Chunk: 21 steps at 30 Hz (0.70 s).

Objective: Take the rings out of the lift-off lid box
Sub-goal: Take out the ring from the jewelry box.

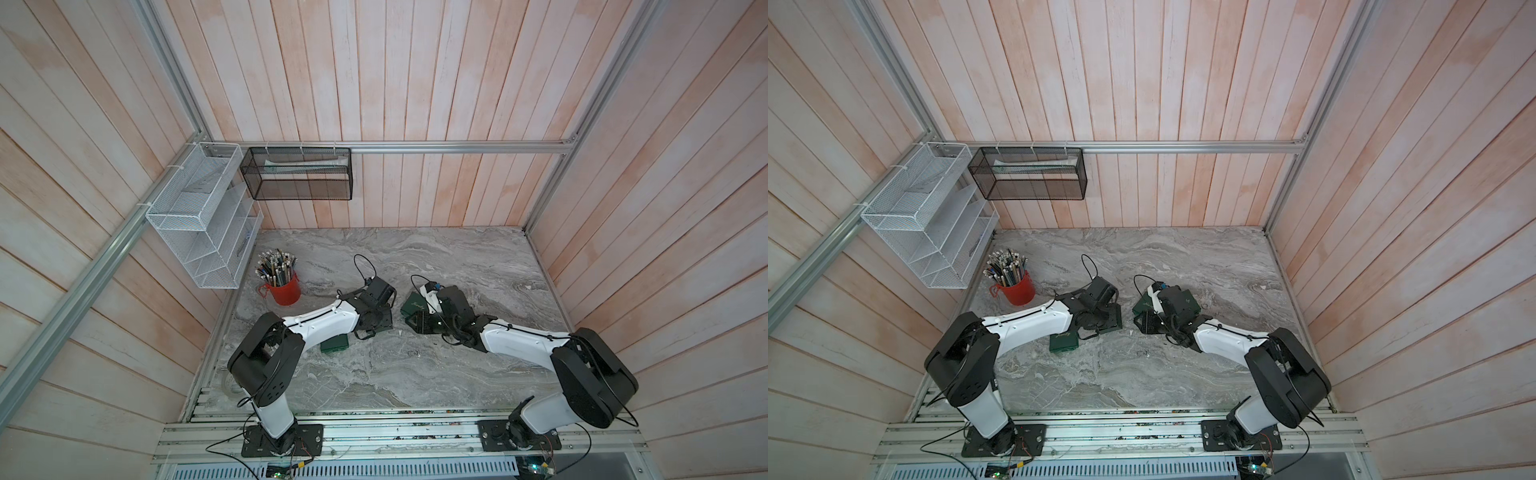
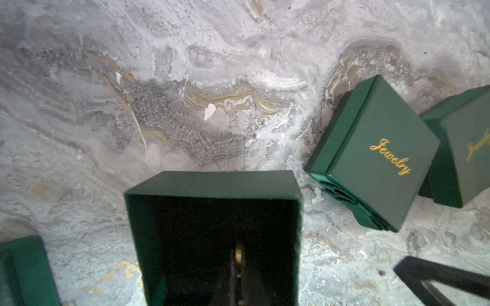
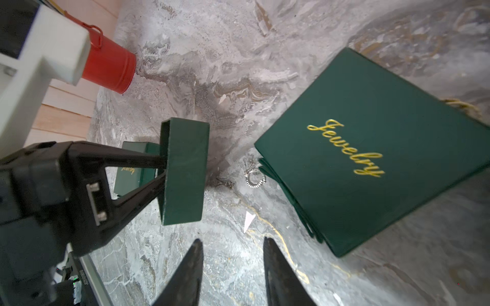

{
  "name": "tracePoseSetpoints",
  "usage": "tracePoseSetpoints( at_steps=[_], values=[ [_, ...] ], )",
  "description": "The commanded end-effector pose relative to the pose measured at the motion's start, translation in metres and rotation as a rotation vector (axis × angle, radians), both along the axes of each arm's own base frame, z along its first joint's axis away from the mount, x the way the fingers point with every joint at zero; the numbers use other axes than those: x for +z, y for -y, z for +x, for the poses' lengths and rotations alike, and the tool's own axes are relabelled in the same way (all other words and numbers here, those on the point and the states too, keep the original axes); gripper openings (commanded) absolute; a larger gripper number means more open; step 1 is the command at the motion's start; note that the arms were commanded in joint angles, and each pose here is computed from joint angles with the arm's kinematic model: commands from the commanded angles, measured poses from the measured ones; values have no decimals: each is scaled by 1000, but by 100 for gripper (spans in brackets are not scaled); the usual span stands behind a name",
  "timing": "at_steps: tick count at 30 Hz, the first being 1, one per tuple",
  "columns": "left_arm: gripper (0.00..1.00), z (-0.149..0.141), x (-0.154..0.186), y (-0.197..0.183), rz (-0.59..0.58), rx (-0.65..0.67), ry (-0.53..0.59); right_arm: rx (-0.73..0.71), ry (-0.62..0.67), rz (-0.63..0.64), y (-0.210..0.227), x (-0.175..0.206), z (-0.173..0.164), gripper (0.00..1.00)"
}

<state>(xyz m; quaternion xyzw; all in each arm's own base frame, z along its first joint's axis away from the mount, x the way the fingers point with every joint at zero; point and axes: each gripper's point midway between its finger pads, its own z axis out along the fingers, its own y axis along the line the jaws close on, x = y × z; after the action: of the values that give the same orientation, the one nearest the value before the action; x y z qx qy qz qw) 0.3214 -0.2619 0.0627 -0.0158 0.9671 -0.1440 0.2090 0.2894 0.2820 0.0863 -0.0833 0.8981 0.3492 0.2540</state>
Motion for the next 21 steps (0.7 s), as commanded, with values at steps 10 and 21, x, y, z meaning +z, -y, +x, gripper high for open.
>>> tracePoseSetpoints(
  at_steps=[10,21],
  values=[
    [0,-2,-3,11,-77,-29,0,132,-12,109,-42,10,3,64],
    [0,-2,14,10,-125,-11,47,118,-81,55,-43,-14,6,64]
  ],
)
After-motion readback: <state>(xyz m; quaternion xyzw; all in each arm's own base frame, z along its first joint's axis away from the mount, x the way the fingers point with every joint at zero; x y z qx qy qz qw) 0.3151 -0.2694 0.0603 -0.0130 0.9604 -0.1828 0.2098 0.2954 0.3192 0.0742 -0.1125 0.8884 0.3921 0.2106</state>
